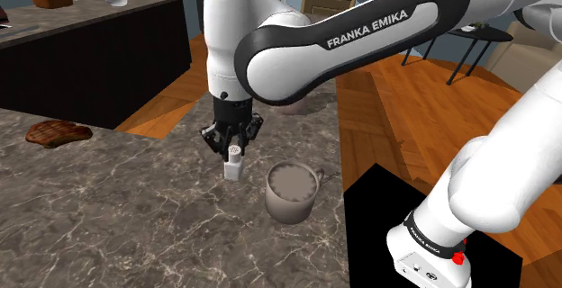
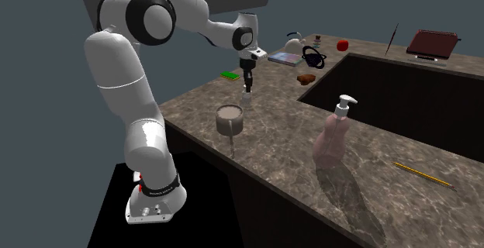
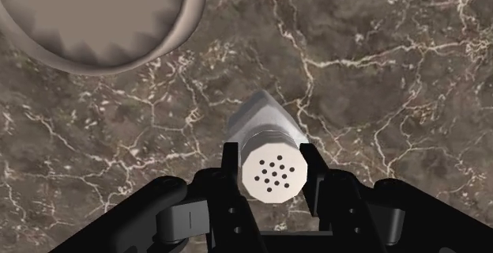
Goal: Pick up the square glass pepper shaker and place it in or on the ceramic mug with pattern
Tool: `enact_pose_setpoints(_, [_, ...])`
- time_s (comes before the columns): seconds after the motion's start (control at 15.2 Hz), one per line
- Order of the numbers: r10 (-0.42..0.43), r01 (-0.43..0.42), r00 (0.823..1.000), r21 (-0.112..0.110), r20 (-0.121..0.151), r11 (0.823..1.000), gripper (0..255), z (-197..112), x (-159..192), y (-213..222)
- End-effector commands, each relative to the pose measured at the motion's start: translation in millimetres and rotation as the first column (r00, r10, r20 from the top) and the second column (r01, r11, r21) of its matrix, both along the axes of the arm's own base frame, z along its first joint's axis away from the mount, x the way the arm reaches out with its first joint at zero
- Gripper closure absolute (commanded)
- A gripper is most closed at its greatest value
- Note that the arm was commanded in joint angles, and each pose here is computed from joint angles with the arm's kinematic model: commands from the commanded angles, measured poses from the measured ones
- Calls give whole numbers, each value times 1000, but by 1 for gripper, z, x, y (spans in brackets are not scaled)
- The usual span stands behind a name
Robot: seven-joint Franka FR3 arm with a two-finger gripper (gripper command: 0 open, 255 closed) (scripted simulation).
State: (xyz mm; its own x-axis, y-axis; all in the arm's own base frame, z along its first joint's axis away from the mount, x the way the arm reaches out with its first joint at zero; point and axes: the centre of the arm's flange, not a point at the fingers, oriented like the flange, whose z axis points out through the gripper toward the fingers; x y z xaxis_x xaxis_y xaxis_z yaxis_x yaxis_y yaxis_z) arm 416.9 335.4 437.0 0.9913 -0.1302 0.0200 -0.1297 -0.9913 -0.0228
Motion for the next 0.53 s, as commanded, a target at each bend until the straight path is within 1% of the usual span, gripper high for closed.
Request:
enact_pose_setpoints(0.0, [0, 0, 1000, 0, 0, 1000, 255, 10, -1, 0])
enact_pose_setpoints(0.46, [0, 0, 1000, 0, 0, 1000, 255, 47, -1, 0])
